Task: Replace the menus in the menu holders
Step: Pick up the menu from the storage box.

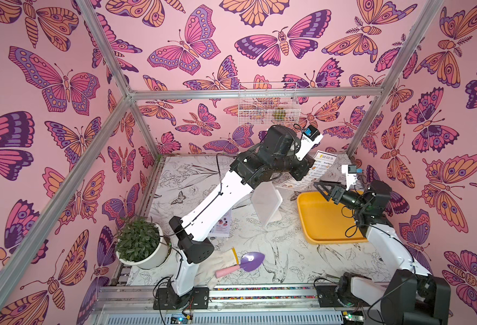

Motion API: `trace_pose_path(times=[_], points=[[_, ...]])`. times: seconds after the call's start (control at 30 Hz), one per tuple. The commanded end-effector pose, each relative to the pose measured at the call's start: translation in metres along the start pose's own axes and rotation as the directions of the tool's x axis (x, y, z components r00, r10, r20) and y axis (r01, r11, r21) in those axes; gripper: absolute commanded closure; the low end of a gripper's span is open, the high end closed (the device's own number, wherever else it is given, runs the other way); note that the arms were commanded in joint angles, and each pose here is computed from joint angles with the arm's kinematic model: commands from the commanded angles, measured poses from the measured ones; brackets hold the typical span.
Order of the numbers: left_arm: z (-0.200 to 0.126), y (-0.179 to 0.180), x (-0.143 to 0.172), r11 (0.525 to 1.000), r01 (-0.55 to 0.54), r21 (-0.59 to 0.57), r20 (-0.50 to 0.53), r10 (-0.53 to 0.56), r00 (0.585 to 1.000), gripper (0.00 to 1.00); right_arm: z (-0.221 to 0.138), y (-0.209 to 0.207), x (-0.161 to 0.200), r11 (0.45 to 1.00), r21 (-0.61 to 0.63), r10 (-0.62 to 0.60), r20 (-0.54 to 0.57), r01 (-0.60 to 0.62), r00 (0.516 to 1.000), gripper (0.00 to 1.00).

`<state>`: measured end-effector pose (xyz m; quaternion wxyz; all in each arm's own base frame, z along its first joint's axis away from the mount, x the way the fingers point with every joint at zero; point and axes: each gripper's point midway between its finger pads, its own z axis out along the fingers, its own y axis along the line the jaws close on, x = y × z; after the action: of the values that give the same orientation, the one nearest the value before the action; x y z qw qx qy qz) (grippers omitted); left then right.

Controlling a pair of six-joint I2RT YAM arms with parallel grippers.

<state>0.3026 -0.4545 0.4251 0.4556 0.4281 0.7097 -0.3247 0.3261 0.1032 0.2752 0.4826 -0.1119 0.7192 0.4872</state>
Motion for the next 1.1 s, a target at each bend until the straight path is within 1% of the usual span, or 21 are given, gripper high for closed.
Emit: trace_pose_path(times=[0.0, 0.1, 0.2, 0.43, 0.53, 0.67, 0.9, 1.07], points=[[-0.015, -0.001, -0.001, 1.0, -0.013, 0.008, -0.013, 0.013, 1.0, 1.0, 0.004, 0.029, -0.013, 0.977, -0.091, -0.194, 0.007, 0.194, 0.981, 0.08], [-0.017, -0.001, 0.001, 1.0, -0.014, 0.012, -0.02, 0.014, 1.0, 1.0, 0.003, 0.034, -0.011, 0.969, -0.099, -0.227, 0.008, 0.226, 0.974, 0.06], [-0.018, 0.0, 0.002, 1.0, -0.006, 0.022, -0.021, 0.007, 1.0, 1.0, 0.004, 0.045, -0.012, 0.954, -0.16, -0.253, 0.012, 0.252, 0.967, 0.06], [-0.022, 0.002, -0.002, 1.0, 0.008, 0.026, -0.008, -0.008, 1.0, 1.0, 0.008, 0.05, -0.015, 0.944, -0.204, -0.266, -0.004, 0.26, 0.964, 0.07], [-0.024, 0.004, -0.005, 1.0, 0.017, 0.02, -0.002, -0.017, 1.0, 1.0, 0.01, 0.051, -0.017, 0.941, -0.228, -0.256, -0.003, 0.248, 0.967, 0.1], [-0.025, 0.017, -0.003, 0.999, 0.033, -0.014, -0.004, -0.033, 0.999, 1.0, 0.008, 0.057, -0.016, 0.935, -0.25, -0.26, -0.006, 0.25, 0.966, 0.14], [-0.02, 0.04, 0.001, 0.996, 0.066, -0.058, -0.004, -0.066, 0.998, 1.0, 0.001, 0.068, -0.012, 0.934, -0.236, -0.278, -0.014, 0.267, 0.961, 0.19], [-0.017, 0.055, 0.003, 0.991, 0.103, -0.081, 0.009, -0.102, 0.995, 1.0, -0.001, 0.069, -0.012, 0.94, -0.222, -0.268, -0.016, 0.258, 0.963, 0.23]])
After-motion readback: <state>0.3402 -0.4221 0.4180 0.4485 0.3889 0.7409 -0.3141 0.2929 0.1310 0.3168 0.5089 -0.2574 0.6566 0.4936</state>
